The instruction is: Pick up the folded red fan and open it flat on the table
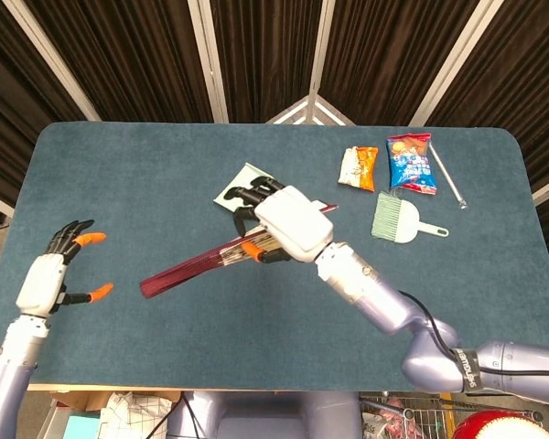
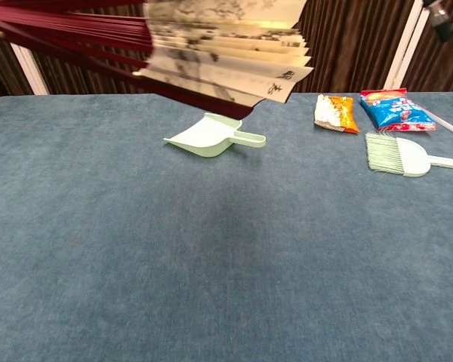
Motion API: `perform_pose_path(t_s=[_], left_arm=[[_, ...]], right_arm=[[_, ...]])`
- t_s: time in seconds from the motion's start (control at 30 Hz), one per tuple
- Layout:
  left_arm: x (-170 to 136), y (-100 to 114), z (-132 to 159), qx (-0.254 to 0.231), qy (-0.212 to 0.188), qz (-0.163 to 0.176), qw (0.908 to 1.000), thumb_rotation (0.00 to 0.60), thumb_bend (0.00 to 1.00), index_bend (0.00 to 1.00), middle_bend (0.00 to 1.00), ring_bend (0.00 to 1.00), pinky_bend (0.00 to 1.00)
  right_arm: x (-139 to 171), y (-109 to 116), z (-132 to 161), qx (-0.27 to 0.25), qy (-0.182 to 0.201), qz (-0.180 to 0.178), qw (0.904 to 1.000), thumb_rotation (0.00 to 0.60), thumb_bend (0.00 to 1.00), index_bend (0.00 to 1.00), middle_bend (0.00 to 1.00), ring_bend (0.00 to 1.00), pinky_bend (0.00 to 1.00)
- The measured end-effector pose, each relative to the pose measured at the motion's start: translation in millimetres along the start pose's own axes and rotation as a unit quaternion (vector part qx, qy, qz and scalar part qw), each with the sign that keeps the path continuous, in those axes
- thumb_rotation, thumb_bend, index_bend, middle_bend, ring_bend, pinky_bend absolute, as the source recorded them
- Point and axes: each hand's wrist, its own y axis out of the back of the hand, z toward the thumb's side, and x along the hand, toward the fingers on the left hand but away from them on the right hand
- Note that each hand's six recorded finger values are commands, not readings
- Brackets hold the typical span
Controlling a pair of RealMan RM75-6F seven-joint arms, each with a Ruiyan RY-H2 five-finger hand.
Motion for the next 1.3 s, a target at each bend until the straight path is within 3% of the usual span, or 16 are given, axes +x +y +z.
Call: perform_pose_path(t_s=[0.47,0.7,0.87,1.3], left_arm=[[18,-41,29,-0.067,-0.042,-0.017,0.9967,0.6,0.15,0.32,0.11,0.0,0.06],[21,-74,51,-0.112,-0.06,-0.043,0.991,0.6,0.15,0.35,0.13,0.0,0.06],[25,-86,63,-0.142,-0.073,-0.044,0.9861,0.6,0.15,0.36,0.13,0.0,0.06],[26,-136,108,-0.252,-0.119,-0.089,0.9563,0.6,0.21,0.44,0.19,0.0,0.07]], right_arm=[[-5,-8,46,-0.023,0.021,-0.001,0.9995,0.6,0.47,1.0,0.26,0.33,0.2],[-10,-18,70,-0.029,0.034,0.0,0.999,0.6,0.47,1.0,0.26,0.33,0.2],[-11,-23,82,-0.035,0.041,0.001,0.9985,0.6,0.47,1.0,0.26,0.33,0.2],[-12,-38,95,-0.043,0.047,0.01,0.9979,0.6,0.47,1.0,0.26,0.33,0.2]])
